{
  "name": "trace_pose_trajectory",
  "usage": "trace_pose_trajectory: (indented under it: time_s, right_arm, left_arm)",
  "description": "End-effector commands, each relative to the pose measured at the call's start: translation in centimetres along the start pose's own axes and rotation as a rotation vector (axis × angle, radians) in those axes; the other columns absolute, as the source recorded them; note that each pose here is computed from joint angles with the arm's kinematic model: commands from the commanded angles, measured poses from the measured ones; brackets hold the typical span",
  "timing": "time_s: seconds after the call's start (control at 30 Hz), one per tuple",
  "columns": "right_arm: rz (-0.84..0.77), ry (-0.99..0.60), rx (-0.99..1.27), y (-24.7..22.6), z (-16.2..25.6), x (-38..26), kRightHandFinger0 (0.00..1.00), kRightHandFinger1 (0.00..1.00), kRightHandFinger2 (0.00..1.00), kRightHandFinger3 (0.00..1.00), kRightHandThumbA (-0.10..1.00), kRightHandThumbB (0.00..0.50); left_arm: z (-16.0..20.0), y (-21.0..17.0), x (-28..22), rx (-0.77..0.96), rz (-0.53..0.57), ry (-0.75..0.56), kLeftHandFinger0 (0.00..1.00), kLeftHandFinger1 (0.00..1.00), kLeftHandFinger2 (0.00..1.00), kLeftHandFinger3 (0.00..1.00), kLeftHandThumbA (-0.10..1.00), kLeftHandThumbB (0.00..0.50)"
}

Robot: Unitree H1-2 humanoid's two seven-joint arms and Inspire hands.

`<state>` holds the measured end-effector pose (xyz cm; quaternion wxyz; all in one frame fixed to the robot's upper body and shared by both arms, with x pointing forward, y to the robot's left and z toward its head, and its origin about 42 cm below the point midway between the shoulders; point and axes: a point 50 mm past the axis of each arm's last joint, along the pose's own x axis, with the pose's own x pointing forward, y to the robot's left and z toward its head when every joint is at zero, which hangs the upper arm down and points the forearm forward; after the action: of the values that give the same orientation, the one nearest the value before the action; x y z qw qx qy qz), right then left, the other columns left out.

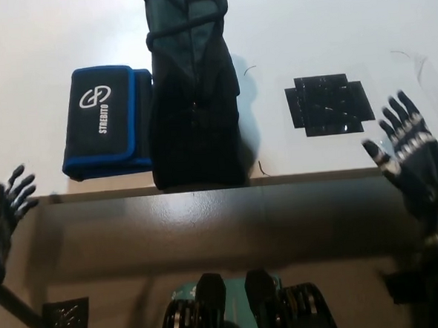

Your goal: Use both hands to pick up the lunch bag on the right hand side and smoothly move it near the note book on the left hand side

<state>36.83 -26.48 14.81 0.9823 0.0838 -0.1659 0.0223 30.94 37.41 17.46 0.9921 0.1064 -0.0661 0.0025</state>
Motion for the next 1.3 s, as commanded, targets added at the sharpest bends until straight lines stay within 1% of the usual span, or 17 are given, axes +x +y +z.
trace_pose_trajectory:
  time_s: [0.0,0.17,0.27,0.33,0.37,0.47,0.53,0.6,0.73,0.77,0.8,0.83,0.87,0.97,1.07,1.13,1.27]
  right_arm:
    - [0.154,-0.157,-0.039,-0.1,6.4,-2.6,1.0,1.0,1.0,1.0,1.0,0.279]
    - [0.178,-0.11,-0.036,0.4,5.8,-3.9,1.0,1.0,1.0,1.0,1.0,0.267]
    - [0.201,-0.066,-0.032,0.9,4.9,-4.7,1.0,1.0,1.0,1.0,1.0,0.254]
    - [0.215,-0.049,-0.016,1.4,4.0,-4.4,1.0,1.0,1.0,1.0,1.0,0.241]
    - [0.219,-0.043,-0.02,1.5,3.8,-4.5,1.0,1.0,1.0,1.0,1.0,0.229]
    - [0.218,-0.034,-0.038,1.3,3.4,-5.3,1.0,1.0,1.0,1.0,1.0,0.206]
    - [0.21,-0.03,-0.043,1.1,3.3,-5.5,1.0,1.0,1.0,1.0,1.0,0.203]
    - [0.219,-0.029,-0.061,0.8,2.7,-5.6,1.0,1.0,1.0,1.0,1.0,0.169]
    - [0.24,-0.008,-0.067,0.9,1.8,-5.6,1.0,1.0,1.0,1.0,1.0,0.186]
    - [0.246,0.004,-0.062,1.0,1.6,-5.7,1.0,1.0,1.0,1.0,1.0,0.187]
    - [0.25,0.01,-0.061,1.1,1.5,-5.7,1.0,1.0,1.0,1.0,1.0,0.195]
    - [0.251,0.015,-0.06,1.2,1.5,-5.6,1.0,1.0,1.0,1.0,1.0,0.201]
    - [0.252,0.023,-0.06,1.4,1.4,-5.6,1.0,1.0,1.0,1.0,1.0,0.2]
    - [0.26,0.023,-0.057,1.4,1.2,-5.2,1.0,1.0,1.0,1.0,1.0,0.184]
    - [0.261,0.027,-0.053,1.3,1.2,-5.1,1.0,1.0,1.0,1.0,1.0,0.192]
    - [0.266,0.036,-0.057,1.2,1.4,-5.1,1.0,1.0,1.0,1.0,1.0,0.203]
    - [0.279,0.042,-0.053,1.2,1.7,-5.3,1.0,1.0,1.0,1.0,1.0,0.192]
  left_arm:
    - [6.3,2.3,-4.8,0.043,0.026,-0.37,1.0,1.0,1.0,1.0,1.0,0.32]
    - [4.7,1.7,-6.5,0.009,0.024,-0.315,1.0,1.0,1.0,1.0,1.0,0.316]
    - [3.4,0.2,-6.9,-0.058,-0.014,-0.26,1.0,1.0,1.0,1.0,1.0,0.334]
    - [2.5,-0.5,-6.8,-0.062,-0.039,-0.244,1.0,1.0,1.0,1.0,1.0,0.274]
    - [2.1,-0.9,-6.9,-0.069,-0.044,-0.239,1.0,1.0,1.0,1.0,1.0,0.261]
    - [0.9,-1.9,-7.2,-0.08,-0.06,-0.212,1.0,1.0,1.0,1.0,1.0,0.247]
    - [0.4,-2.3,-7.1,-0.081,-0.072,-0.193,1.0,1.0,1.0,1.0,1.0,0.268]
    - [-0.1,-2.5,-6.6,-0.086,-0.081,-0.178,1.0,1.0,1.0,1.0,1.0,0.249]
    - [-0.7,-2.9,-6.2,-0.09,-0.09,-0.155,1.0,1.0,1.0,1.0,1.0,0.253]
    - [-1.0,-3.3,-6.4,-0.098,-0.097,-0.139,1.0,1.0,1.0,1.0,1.0,0.241]
    - [-1.1,-3.5,-6.4,-0.102,-0.101,-0.129,1.0,1.0,1.0,1.0,1.0,0.252]
    - [-1.2,-3.6,-6.4,-0.102,-0.109,-0.125,1.0,1.0,1.0,1.0,1.0,0.24]
    - [-1.4,-3.8,-6.3,-0.105,-0.123,-0.12,1.0,1.0,1.0,1.0,1.0,0.231]
    - [-1.5,-3.9,-6.0,-0.1,-0.139,-0.113,1.0,1.0,1.0,1.0,1.0,0.249]
    - [-1.5,-4.0,-6.0,-0.087,-0.143,-0.105,1.0,1.0,1.0,1.0,1.0,0.266]
    - [-1.5,-4.1,-6.0,-0.083,-0.147,-0.103,1.0,1.0,1.0,1.0,1.0,0.265]
    - [-1.5,-4.0,-5.9,-0.088,-0.148,-0.104,1.0,1.0,1.0,1.0,1.0,0.254]
